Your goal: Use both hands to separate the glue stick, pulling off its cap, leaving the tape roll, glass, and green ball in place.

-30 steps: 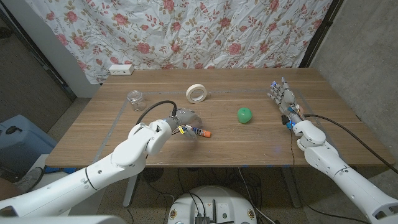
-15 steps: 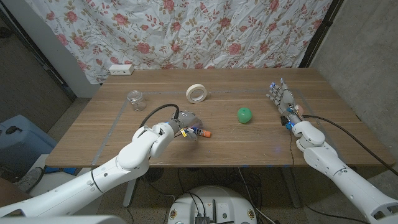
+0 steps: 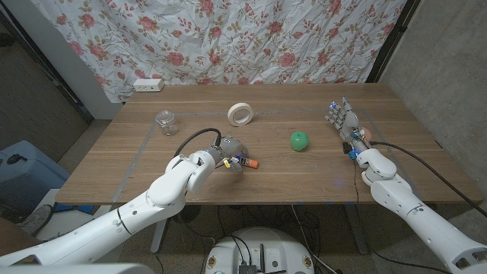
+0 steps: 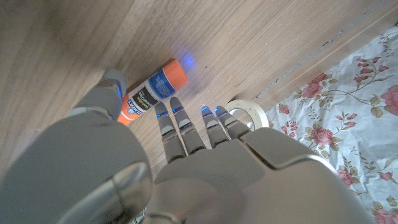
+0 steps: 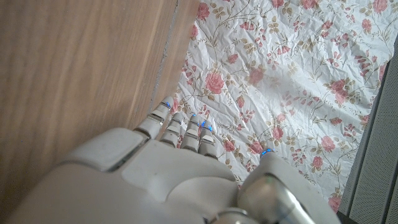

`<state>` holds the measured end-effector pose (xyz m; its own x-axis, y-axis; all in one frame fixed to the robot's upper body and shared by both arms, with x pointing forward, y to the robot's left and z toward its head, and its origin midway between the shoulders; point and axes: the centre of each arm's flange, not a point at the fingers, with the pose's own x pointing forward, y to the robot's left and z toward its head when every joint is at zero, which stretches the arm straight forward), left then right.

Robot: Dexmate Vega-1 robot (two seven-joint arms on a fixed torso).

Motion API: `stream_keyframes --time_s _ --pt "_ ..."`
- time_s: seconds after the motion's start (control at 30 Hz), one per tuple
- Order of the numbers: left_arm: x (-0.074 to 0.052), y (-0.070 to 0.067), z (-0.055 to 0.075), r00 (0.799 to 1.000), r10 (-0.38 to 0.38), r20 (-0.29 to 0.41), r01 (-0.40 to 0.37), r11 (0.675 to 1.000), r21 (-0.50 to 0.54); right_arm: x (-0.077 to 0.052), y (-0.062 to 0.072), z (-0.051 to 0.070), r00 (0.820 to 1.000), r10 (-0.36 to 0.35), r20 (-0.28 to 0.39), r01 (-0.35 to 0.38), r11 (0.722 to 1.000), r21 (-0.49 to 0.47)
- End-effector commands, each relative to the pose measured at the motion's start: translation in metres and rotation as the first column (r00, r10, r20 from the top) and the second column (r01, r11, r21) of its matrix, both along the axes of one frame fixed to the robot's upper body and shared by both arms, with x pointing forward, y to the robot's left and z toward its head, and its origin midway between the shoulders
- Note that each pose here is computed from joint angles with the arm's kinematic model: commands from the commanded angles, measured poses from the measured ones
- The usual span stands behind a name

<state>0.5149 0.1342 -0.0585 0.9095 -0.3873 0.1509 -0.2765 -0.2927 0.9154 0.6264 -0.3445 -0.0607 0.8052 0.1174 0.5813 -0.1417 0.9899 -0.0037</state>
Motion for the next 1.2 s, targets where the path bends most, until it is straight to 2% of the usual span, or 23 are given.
stream_keyframes --time_s 0.03,0.77,1.2 --pt "0.0058 -0.0040 -0.0011 1.000 -0.018 0.015 0.018 1.000 -0.004 0.0014 0.0002 -0.0005 1.000 -0.002 -0.001 0.002 1.000 0.006" --pt "0.0105 -0.0071 -0.0027 0.996 -0.021 0.087 0.024 0.999 -0.027 0.0013 -0.0024 -0.0051 1.000 -0.010 0.001 0.010 0.999 0.032" --pt "0.0153 -0.0099 -0.0078 0.996 -0.019 0.084 0.022 0.999 -0.033 0.0010 -0.0035 -0.0065 1.000 -0.017 0.003 0.017 0.999 0.043"
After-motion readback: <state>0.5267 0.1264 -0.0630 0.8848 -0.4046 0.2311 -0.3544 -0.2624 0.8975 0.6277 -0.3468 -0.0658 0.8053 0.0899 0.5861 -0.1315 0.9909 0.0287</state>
